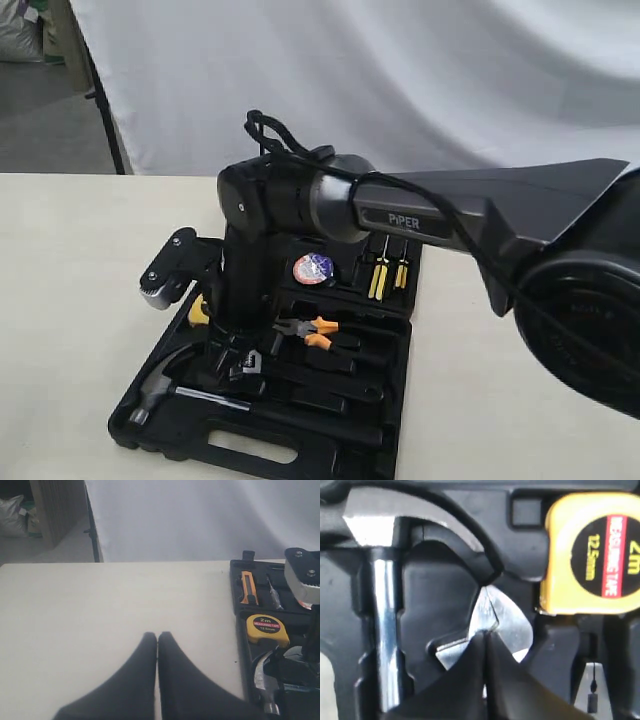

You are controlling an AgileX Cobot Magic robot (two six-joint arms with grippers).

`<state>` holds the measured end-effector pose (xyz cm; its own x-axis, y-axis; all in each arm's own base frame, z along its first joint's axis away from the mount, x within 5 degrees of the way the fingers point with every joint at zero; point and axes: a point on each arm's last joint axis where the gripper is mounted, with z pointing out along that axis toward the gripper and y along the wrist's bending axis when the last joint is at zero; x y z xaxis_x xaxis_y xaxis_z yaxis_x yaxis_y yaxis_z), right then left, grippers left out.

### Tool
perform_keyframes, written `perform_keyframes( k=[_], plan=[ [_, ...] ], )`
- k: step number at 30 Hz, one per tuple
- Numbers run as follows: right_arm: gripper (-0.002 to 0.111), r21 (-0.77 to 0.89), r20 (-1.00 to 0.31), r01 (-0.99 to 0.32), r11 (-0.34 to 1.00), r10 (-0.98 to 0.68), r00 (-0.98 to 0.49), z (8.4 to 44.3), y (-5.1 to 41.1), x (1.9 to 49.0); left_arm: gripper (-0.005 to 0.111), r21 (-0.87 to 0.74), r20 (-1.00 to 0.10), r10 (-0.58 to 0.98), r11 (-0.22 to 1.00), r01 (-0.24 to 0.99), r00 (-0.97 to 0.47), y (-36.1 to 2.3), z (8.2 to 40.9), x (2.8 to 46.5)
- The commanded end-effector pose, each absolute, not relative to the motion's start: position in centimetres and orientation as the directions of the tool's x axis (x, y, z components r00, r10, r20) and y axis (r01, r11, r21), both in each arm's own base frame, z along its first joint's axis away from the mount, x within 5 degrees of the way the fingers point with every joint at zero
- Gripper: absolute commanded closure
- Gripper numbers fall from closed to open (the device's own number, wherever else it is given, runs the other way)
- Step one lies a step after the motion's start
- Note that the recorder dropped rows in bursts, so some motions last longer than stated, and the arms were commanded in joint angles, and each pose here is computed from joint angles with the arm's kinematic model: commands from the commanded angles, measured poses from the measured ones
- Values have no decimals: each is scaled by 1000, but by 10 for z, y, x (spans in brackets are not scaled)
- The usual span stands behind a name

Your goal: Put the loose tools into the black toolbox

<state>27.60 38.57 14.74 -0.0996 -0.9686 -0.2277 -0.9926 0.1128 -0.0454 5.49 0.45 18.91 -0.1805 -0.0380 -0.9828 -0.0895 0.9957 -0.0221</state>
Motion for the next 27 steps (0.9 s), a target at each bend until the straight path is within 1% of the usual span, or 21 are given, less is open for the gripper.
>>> perform_keyframes(
  k=[1, 5, 8, 10, 12, 14, 18, 20, 22, 24, 27],
  plan=[
    [109, -82, -271, -983, 163, -953, -135, 189, 376, 273, 106, -30, -983, -44, 996, -80, -178, 4, 189, 55],
    [109, -100, -350, -970, 223, -920, -176, 240, 366, 265, 106, -30, -983, -44, 996, -80, -178, 4, 189, 55],
    [109, -83, -361, -959, 272, -905, -225, 258, 356, 258, 106, -30, -983, -44, 996, -80, -178, 4, 189, 55],
    [109, -70, -355, -950, 303, -898, -260, 260, 349, 253, 106, -30, -983, -44, 996, -80, -178, 4, 189, 55],
    [109, -59, -344, -935, 351, -886, -311, 253, 342, 249, 106, -30, -983, -44, 996, -80, -178, 4, 189, 55],
    [109, -61, -333, -913, 404, -870, -363, 238, 333, 245, 106, -30, -983, -44, 996, -80, -178, 4, 189, 55],
    [109, -153, -225, -858, 491, -863, -453, 200, 300, 242, 106, -30, -983, -44, 996, -80, -178, 4, 189, 55],
    [109, -234, -228, -810, 538, -840, -492, 187, 281, 245, 106, -30, -983, -44, 996, -80, -178, 4, 189, 55],
    [109, -293, -246, -759, 582, -813, -529, 182, 262, 250, 106, -30, -983, -44, 996, -80, -178, 4, 189, 55],
    [109, -301, -259, -710, 636, -771, -581, 179, 244, 253, 106, -30, -983, -44, 996, -80, -178, 4, 189, 55],
    [109, -270, -272, -664, 697, -717, -642, 168, 217, 262, 106, -30, -983, -44, 996, -80, -178, 4, 189, 55]
  ],
)
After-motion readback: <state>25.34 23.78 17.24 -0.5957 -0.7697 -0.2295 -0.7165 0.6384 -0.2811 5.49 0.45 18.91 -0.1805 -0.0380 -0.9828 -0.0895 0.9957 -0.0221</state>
